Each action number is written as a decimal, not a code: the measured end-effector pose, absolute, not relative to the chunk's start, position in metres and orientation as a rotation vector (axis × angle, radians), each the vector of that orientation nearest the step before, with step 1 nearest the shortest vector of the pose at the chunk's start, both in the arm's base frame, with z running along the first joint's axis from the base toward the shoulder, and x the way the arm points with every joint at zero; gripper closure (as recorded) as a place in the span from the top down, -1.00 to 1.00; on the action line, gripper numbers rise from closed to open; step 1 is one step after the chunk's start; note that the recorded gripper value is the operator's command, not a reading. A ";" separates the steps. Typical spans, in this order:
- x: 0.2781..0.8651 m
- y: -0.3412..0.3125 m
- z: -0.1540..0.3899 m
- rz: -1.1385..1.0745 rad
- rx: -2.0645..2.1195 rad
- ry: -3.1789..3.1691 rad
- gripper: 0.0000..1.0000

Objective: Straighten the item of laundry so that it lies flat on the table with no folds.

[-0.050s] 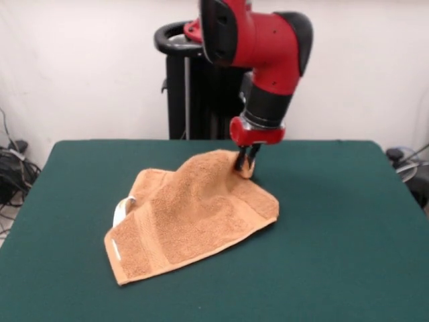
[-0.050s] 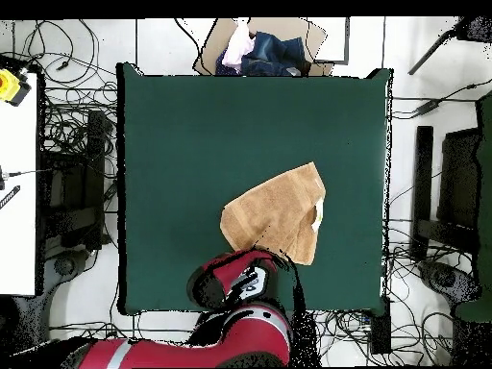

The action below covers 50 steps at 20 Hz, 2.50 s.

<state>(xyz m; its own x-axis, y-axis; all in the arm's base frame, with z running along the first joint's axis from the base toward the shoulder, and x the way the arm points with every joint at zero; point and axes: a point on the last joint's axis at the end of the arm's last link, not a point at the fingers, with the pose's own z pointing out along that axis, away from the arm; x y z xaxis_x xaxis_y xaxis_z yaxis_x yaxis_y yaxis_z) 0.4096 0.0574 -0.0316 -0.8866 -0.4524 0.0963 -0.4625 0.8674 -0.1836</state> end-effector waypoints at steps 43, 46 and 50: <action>0.415 -0.007 -0.021 0.337 0.618 -3.016 1.00; 0.422 -0.005 -0.017 0.332 0.617 -3.037 1.00; 0.432 0.001 -0.009 0.302 0.592 -3.076 1.00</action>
